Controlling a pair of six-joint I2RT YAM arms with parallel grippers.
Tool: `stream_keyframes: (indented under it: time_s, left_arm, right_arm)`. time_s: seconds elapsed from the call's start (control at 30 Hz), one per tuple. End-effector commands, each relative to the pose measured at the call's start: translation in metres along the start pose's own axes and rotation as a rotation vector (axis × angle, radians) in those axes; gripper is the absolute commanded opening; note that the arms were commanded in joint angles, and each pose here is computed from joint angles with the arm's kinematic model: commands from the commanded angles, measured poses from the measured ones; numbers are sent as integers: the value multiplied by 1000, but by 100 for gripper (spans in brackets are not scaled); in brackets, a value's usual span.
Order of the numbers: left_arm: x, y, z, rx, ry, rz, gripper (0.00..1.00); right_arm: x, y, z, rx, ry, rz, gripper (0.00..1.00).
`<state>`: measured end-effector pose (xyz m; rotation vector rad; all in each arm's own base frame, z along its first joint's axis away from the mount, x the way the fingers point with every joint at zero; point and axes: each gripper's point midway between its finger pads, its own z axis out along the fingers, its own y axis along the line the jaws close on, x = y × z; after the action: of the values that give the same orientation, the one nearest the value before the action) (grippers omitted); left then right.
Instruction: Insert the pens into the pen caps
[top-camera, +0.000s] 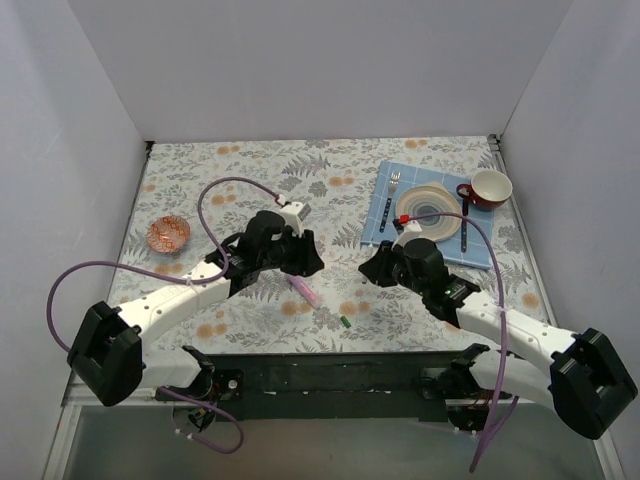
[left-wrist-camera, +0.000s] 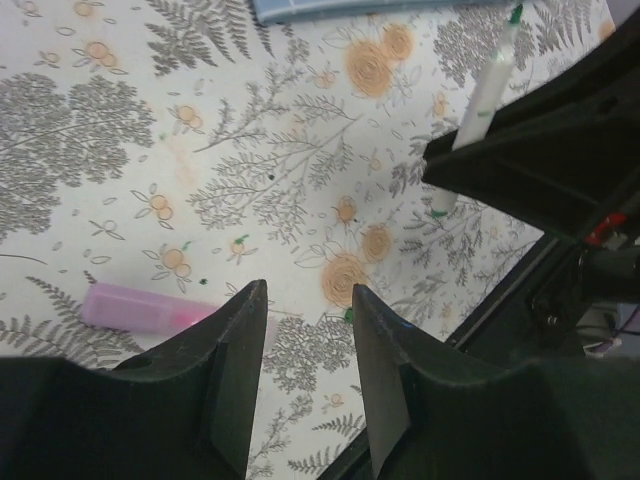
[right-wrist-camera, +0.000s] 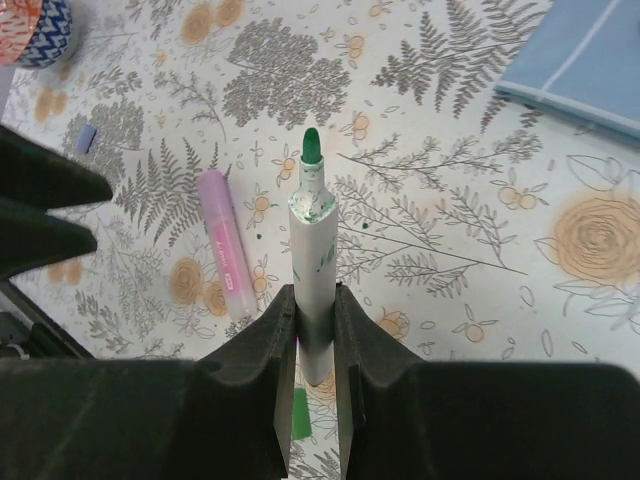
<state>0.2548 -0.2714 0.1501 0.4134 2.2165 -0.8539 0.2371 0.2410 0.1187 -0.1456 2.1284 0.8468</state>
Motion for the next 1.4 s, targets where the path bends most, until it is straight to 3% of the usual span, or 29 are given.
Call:
stream_keyframes:
  time_s: [0.0,0.03,0.17,0.3,0.37,0.4,0.43,0.53,0.6,0.8,0.97,1.37]
  left_arm:
    - [-1,-23,-11,-69,18,-29,36]
    - [1,-25,-13,-118,25,-214,36]
    - [25,-31,-16,-184,51,-673,36]
    - [49,-45,-9,-212,137,-864,26]
    - [61,-52,-4,-362,203,-966,21]
    - [57,-43,-1,-469,156,-968,21]
    - [77,-32,-14,-632,207,-964,26]
    - [88,-47,1,-792,281,-922,43]
    - [100,-56,17,-794,331,-908,46]
    - [116,-65,42,-745,346,-1020,38]
    - [127,-51,43,-828,335,-1020,41]
    - [137,-55,69,-793,364,-1012,46]
  right_arm:
    - [-21,-19,-15,104,-67,-4,1]
    - [-21,-23,-18,132,-60,-2,1]
    - [-38,-16,-30,118,-109,-4,1]
    - [-50,-5,-43,77,-162,4,1]
    - [-47,-8,-49,95,-155,5,1]
    - [-50,-7,-55,92,-170,5,1]
    - [-51,-9,-58,100,-183,6,1]
    - [-56,-10,-70,100,-225,9,1]
    - [-60,-8,-77,92,-249,10,1]
    - [-61,-6,-86,81,-263,3,1]
    - [-58,-9,-90,82,-272,-6,1]
    - [-59,-10,-94,78,-295,-20,1]
